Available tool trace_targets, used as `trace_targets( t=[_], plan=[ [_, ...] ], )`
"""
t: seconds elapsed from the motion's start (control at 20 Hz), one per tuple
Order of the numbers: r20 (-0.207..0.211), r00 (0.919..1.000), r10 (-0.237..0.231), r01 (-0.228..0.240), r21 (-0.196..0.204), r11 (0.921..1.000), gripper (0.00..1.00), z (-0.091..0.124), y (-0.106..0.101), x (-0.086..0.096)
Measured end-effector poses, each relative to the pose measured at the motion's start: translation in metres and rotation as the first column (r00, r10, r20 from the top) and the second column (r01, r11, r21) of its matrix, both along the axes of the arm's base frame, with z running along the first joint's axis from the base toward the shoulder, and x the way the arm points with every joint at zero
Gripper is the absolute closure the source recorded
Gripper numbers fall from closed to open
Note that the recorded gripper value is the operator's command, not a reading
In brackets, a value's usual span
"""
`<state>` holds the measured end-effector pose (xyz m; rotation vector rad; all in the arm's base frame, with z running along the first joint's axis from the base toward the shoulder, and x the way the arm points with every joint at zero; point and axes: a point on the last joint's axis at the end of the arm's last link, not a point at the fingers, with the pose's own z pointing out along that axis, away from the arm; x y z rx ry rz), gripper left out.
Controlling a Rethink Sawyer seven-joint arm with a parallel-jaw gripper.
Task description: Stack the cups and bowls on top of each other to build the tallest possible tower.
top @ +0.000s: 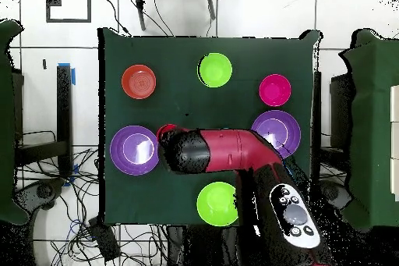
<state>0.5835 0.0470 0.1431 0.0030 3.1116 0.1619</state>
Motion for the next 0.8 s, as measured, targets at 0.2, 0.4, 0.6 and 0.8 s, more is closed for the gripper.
trace_targets(
  t=[0.2,0.4,0.6,0.8],
  plan=[
    [-0.057,0.9981,-0.025,0.028,0.051,0.9983,1.00,0.027,-0.002,0.027],
    [-0.081,0.9954,-0.050,0.058,0.089,0.9944,1.00,0.050,-0.018,0.062],
    [-0.083,0.9939,-0.072,0.081,0.114,0.9902,1.00,0.064,-0.038,0.096],
    [-0.076,0.9922,-0.099,0.109,0.149,0.9828,1.00,0.076,-0.060,0.140]
  ],
)
